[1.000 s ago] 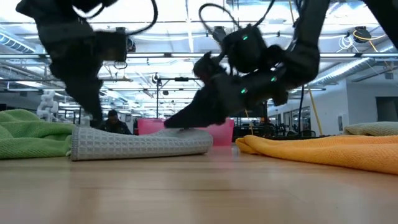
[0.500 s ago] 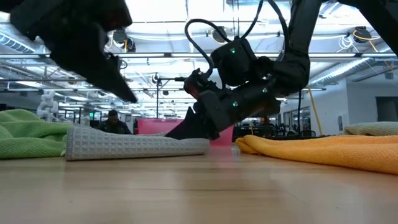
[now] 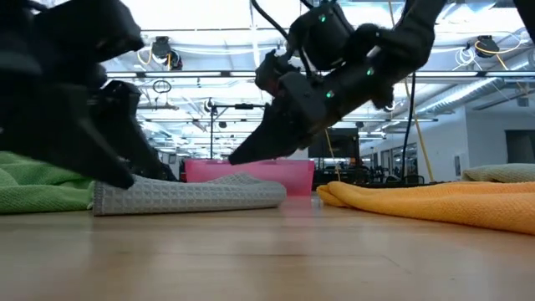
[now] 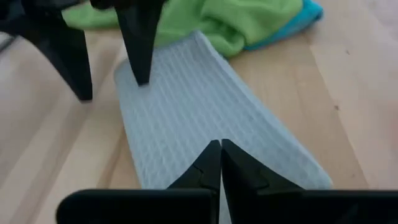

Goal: Fold microfiber towels
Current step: Stack the folded gray towel on top of the folded light green towel in the red bin

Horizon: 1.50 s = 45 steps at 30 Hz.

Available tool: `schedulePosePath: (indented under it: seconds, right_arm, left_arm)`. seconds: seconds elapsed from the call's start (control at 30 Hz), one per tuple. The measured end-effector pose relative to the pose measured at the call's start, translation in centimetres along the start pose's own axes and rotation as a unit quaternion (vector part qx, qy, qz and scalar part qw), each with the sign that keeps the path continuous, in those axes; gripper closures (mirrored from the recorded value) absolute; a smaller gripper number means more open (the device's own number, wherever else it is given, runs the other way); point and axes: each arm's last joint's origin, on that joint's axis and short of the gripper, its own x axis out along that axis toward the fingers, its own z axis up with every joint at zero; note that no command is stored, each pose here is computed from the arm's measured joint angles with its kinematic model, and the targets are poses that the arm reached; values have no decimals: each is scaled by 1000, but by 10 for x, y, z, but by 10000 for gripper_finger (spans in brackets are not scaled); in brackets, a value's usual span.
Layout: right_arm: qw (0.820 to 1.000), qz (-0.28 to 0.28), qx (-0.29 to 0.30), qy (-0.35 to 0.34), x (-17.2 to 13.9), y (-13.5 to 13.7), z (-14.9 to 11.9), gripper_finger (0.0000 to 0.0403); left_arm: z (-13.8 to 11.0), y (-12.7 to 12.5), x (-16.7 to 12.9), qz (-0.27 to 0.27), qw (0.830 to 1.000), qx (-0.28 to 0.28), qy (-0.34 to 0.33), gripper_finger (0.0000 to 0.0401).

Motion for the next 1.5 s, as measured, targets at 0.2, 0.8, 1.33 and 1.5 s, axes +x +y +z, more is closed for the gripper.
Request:
schedulePosePath:
  seconds: [0.2, 0.8, 1.33, 1.5]
  right_arm:
    - [999, -32, -2, 33, -13, 20, 3, 396]
    - [997, -73, 13, 29, -25, 44, -2, 304]
    - [998, -68, -10, 0, -25, 48, 2, 287]
    - [994, -101, -35, -22, -25, 51, 5, 285]
  left_arm:
    - [-13, -14, 2, 30, 999, 21, -5, 118]
    - [-34, -20, 2, 83, 994, 68, 2, 118]
    - [-37, -6, 23, 98, 992, 66, 53, 362]
    - [-18, 9, 7, 95, 992, 71, 41, 367]
